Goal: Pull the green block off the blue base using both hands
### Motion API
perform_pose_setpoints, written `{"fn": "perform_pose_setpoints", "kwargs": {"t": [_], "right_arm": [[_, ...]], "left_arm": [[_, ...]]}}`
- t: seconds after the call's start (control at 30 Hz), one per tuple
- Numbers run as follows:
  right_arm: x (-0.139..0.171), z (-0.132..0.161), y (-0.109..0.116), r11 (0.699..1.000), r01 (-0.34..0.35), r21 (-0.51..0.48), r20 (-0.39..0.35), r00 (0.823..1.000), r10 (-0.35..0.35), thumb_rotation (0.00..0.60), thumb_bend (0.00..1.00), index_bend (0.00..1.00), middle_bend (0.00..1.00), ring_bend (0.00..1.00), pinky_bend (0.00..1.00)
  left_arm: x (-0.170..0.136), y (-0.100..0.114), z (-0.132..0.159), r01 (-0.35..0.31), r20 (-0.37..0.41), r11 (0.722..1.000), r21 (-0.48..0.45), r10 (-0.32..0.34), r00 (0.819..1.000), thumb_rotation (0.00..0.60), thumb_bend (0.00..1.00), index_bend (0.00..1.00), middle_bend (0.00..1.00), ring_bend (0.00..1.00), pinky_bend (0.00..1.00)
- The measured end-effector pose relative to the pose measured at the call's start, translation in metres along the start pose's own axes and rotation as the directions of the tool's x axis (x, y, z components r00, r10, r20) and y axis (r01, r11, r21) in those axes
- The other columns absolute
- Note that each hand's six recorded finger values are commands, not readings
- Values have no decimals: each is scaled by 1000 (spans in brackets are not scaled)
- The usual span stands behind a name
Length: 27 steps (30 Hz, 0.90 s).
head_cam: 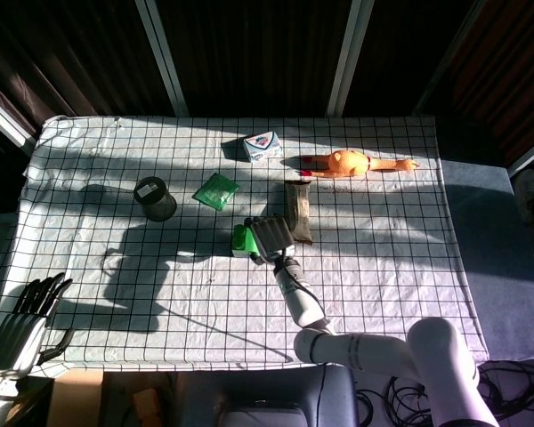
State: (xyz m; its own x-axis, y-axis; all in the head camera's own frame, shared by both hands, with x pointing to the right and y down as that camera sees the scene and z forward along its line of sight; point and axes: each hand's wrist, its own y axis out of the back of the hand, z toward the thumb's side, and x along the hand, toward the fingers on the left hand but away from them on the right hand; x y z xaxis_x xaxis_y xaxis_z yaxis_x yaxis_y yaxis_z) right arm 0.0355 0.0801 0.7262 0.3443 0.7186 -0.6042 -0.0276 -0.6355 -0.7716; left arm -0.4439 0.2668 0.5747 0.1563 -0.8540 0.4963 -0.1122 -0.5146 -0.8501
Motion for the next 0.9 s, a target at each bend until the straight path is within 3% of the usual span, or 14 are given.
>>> {"fn": "perform_pose_setpoints", "kwargs": {"t": [0.17, 0.33, 0.43, 0.53, 0.63, 0.73, 0.9], "right_arm": [[13, 6, 10, 998, 50, 28, -77, 996, -48, 600, 270, 812, 585, 425, 315], [37, 8, 25, 997, 67, -28, -159, 985, -70, 600, 273, 836, 603, 439, 327], [54, 2, 38, 996, 63, -69, -196, 978, -76, 600, 276, 844, 610, 443, 327], [73, -8, 54, 993, 58, -102, -222, 972, -80, 600, 279, 849, 614, 446, 327], [89, -15, 69, 988, 46, -145, -241, 967, -80, 600, 280, 853, 616, 447, 327], [101, -13, 79, 976, 7, -216, -265, 962, -66, 600, 280, 855, 616, 447, 326], [115, 7, 86, 944, -76, -320, -323, 946, -33, 600, 281, 855, 617, 447, 326]], "left_arm": [[3, -1, 2, 15, 24, 999, -32, -15, 1000, 600, 374, 0, 0, 0, 9], [9, -2, 8, 34, 84, 992, -123, -23, 996, 600, 353, 0, 0, 0, 11], [16, -5, 12, 50, 138, 975, -219, -20, 990, 600, 340, 0, 0, 0, 13], [25, -9, 18, 70, 192, 937, -343, -3, 981, 600, 328, 0, 0, 0, 13], [35, -17, 26, 110, 244, 864, -491, 16, 970, 600, 324, 0, 0, 0, 11], [47, -25, 39, 175, 293, 749, -639, 27, 956, 600, 322, 0, 0, 0, 8], [74, -41, 72, 292, 367, 503, -814, 56, 928, 600, 317, 0, 0, 0, 8]]}}
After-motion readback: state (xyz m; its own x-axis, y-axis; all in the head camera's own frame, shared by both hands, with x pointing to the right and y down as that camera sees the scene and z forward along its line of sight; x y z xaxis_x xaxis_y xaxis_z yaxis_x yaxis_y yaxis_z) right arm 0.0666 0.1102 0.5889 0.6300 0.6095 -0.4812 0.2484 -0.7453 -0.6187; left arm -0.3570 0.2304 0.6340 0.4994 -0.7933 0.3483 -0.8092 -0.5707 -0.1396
